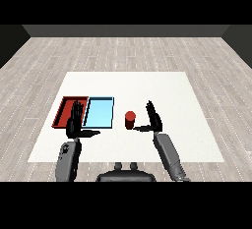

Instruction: Pick the red can and put it in the red box

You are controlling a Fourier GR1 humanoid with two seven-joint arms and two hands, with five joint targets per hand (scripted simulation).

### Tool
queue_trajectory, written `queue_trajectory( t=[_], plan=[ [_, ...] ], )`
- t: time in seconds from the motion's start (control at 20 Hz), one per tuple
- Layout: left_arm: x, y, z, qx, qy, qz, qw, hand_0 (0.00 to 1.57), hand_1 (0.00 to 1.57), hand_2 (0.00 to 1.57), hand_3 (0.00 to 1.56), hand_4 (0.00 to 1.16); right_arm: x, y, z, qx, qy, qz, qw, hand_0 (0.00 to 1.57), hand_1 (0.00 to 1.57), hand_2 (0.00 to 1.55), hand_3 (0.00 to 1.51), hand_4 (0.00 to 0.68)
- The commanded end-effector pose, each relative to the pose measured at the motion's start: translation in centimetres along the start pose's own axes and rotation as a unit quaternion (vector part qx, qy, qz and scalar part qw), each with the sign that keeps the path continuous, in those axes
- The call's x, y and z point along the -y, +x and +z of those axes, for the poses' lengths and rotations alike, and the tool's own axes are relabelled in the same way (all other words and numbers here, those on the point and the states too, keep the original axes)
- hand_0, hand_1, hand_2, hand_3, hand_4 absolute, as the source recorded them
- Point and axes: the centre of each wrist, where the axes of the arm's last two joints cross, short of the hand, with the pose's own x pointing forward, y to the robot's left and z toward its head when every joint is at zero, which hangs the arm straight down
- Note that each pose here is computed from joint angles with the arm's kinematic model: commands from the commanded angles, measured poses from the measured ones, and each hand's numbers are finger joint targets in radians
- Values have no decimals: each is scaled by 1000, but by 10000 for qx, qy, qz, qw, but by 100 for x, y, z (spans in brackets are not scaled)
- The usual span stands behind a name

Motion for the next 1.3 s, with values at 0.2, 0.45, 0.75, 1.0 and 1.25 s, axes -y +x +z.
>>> queue_trajectory(
  t=[0.2, 0.45, 0.75, 1.0, 1.25],
  plan=[
    [48, 1, 89, -3, 129, 109, 9999, 0, 0, 0, 0, 0, -239, -227, -86, -155, 25, -210, 9997, 0, 0, 0, 0, 0],
    [-101, 125, 125, -9, 38, 68, 10000, 0, 0, 0, 0, 0, -476, -370, -63, -327, 49, -317, 9989, 0, 0, 0, 0, 0],
    [58, 35, 148, 33, 9, 65, 10000, 0, 0, 0, 0, 0, -269, -498, -77, -330, 70, -454, 9984, 0, 0, 0, 0, 0],
    [41, 116, -121, 80, 47, 69, 9999, 0, 0, 0, 0, 0, -340, -513, -164, -426, 121, -498, 9978, 0, 0, 0, 0, 0],
    [36, 191, 100, 16, 82, -62, 9999, 0, 0, 0, 0, 0, -555, -311, -238, -434, 293, -725, 9960, 0, 0, 0, 0, 0]
  ],
)
